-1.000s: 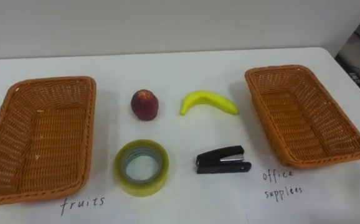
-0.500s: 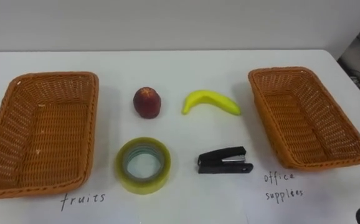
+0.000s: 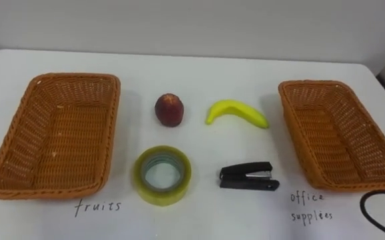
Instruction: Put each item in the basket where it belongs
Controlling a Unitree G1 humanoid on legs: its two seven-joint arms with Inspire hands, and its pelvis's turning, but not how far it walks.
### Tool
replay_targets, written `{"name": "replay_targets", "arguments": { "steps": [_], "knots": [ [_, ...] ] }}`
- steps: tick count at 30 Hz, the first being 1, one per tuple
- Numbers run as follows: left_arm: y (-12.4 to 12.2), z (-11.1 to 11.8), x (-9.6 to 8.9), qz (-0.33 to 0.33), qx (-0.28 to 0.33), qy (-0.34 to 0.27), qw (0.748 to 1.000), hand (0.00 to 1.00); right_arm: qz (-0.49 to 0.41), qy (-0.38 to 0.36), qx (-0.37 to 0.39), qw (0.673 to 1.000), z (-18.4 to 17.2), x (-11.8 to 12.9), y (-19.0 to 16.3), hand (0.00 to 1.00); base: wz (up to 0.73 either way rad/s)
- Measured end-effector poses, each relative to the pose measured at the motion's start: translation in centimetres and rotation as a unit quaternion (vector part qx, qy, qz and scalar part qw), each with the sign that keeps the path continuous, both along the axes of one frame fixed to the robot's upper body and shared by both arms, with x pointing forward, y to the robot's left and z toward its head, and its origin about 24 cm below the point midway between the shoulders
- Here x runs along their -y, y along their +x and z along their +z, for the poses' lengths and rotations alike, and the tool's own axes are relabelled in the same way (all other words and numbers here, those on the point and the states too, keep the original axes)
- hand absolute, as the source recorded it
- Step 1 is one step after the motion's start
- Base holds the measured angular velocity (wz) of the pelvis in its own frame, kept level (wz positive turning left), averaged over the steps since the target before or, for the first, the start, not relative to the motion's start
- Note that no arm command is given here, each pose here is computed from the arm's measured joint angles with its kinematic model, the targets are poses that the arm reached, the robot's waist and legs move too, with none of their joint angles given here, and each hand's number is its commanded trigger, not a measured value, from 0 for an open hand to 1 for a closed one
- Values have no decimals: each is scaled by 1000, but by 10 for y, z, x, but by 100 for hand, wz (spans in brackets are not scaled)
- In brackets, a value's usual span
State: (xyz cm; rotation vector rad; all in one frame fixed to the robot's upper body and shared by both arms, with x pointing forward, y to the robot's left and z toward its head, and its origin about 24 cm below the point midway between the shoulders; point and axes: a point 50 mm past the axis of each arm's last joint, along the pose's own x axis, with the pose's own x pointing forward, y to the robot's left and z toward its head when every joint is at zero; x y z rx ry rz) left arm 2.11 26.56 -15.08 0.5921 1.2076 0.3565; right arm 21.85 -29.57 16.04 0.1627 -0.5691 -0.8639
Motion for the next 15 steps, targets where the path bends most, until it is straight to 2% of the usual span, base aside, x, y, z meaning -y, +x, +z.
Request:
{"name": "replay_targets", "arguments": {
  "steps": [10, 15],
  "knots": [
    [-4, -1, 1, -12, -15, -3, 1000, 0, 52, -53, -11, 997, 3, -6, 5, 0, 1],
    [-2, -2, 2, -23, -20, -14, 999, 0, 107, -89, -32, 990, -1, -19, 12, 0, 1]
  ]
}}
